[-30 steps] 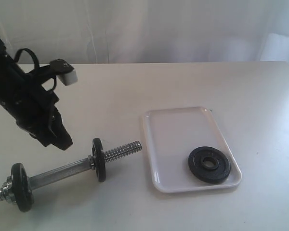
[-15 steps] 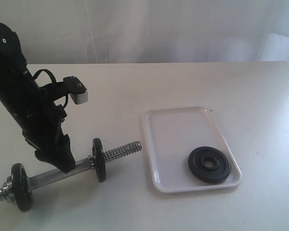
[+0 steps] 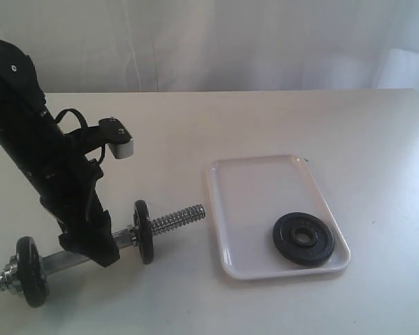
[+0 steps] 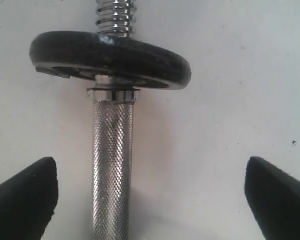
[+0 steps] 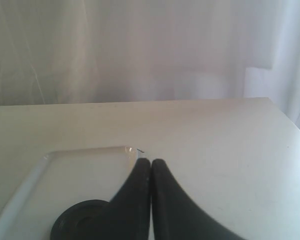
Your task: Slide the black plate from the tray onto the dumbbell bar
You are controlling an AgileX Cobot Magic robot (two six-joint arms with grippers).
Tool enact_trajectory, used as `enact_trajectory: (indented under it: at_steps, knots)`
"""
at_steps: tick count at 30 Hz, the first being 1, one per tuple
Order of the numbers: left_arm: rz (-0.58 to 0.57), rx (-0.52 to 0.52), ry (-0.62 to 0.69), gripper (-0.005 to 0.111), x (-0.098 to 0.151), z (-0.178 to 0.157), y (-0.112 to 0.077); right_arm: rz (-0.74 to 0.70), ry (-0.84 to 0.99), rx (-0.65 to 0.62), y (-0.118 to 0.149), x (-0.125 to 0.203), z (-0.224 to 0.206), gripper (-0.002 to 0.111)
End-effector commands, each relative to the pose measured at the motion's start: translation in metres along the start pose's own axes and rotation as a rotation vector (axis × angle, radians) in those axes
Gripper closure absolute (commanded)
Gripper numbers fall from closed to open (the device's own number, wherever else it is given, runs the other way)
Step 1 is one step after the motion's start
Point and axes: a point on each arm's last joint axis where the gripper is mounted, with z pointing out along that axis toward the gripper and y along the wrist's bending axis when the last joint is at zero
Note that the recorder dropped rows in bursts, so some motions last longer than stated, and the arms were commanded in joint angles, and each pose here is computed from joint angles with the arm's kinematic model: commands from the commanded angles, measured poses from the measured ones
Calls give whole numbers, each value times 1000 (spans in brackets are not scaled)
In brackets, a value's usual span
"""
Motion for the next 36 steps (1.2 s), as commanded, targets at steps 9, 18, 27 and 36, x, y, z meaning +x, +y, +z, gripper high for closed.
enact_trajectory:
  at_steps: [9,18,27,36]
  knots:
    - [59,-42,140,2,-2,48,3,-1,-8,-4,0,1,0,108]
    - [34,-71,166,2,-1,69,15,-1,-8,-4,0,1,0,108]
    - [36,-86,152,3,-2,70,17,-1,-8,-4,0,1,0,108]
    - [100,-52,173,105,0,69,14,-1,-8,-4,0,1,0,108]
